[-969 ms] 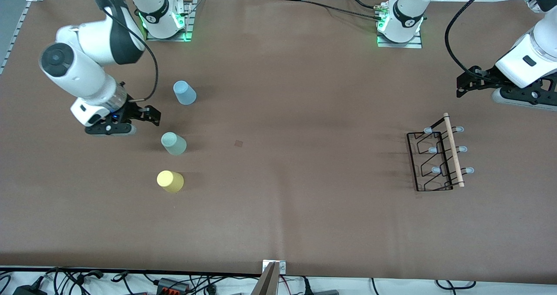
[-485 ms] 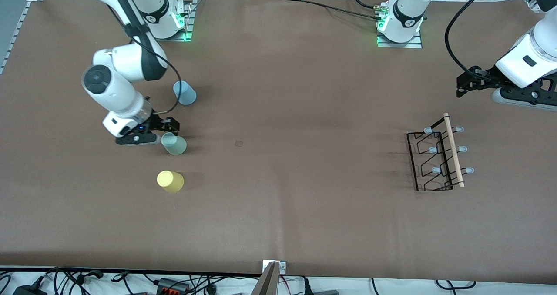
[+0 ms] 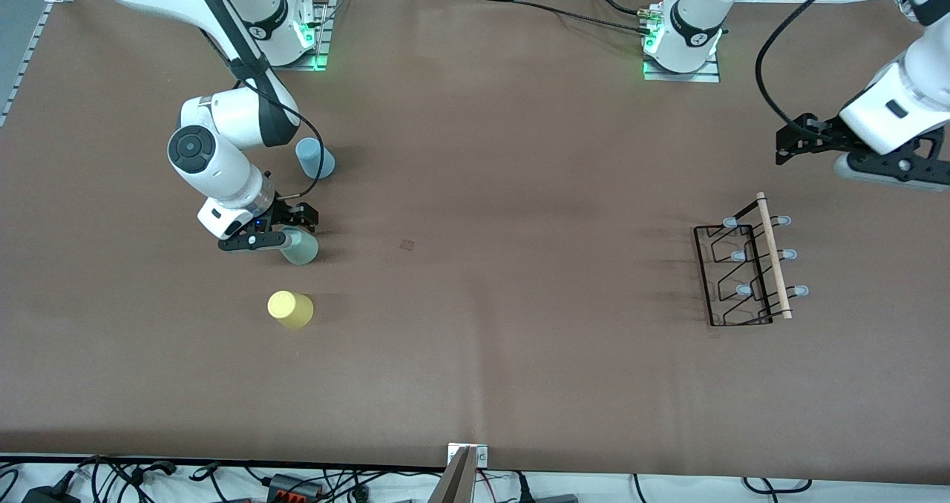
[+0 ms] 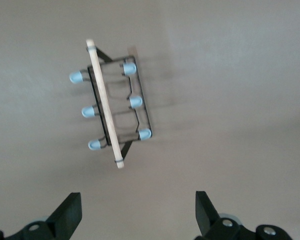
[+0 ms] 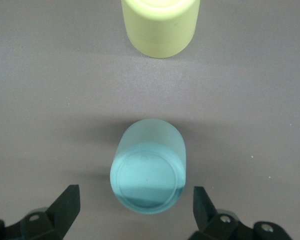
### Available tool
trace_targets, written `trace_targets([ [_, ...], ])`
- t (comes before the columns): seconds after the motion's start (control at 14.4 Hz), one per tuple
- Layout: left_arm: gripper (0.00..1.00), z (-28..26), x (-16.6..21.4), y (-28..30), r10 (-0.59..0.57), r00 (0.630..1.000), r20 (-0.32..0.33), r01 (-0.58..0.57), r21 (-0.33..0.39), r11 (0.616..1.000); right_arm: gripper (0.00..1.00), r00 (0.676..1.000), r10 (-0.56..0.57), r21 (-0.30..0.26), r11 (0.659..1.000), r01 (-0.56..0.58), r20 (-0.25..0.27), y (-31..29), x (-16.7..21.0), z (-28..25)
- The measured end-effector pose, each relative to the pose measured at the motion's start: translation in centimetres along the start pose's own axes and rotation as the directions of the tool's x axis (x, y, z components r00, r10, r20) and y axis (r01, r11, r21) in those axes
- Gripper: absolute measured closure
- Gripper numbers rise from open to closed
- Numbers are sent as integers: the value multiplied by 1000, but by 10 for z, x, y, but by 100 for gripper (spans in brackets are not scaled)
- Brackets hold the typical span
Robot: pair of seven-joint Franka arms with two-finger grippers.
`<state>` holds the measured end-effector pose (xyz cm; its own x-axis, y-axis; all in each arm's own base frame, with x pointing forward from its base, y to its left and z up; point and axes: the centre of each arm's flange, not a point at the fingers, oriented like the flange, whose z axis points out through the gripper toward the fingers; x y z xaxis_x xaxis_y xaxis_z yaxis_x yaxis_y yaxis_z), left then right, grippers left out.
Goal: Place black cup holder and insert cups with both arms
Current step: 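Grasp the teal cup with the right gripper while the left gripper grasps the rack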
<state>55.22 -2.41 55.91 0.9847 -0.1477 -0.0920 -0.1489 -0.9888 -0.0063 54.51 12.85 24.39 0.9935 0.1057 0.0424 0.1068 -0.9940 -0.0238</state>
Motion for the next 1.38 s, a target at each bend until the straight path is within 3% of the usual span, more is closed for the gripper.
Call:
trace_targets([
  [0.42, 0, 92, 37, -64, -97, 983, 157, 101, -18, 995, 0, 1000, 10, 2, 1000, -10, -8, 6, -2, 21],
  [0.62, 0, 141, 65, -86, -123, 986, 112, 125, -11, 992, 12, 1000, 17, 2, 1000, -17, -9, 9, -1, 24],
  [0.76, 0, 161, 77, -85, -119, 990, 78, 120, -6, 993, 34, 1000, 18, 3, 1000, -18, -17, 10, 1, 21],
  [0.97, 9, 191, 76, -85, -120, 992, 38, 120, -2, 993, 34, 999, 13, 3, 1000, -13, -37, 10, 7, 7],
  [1.11, 25, 210, 72, -86, -122, 991, 45, 123, -3, 992, 34, 1000, 9, -7, 1000, -9, -4, 9, 16, -22],
  [1.38, 69, 221, 72, -85, -121, 992, 44, 122, -3, 993, 34, 999, -13, -52, 999, 15, 35, 10, 27, -119],
])
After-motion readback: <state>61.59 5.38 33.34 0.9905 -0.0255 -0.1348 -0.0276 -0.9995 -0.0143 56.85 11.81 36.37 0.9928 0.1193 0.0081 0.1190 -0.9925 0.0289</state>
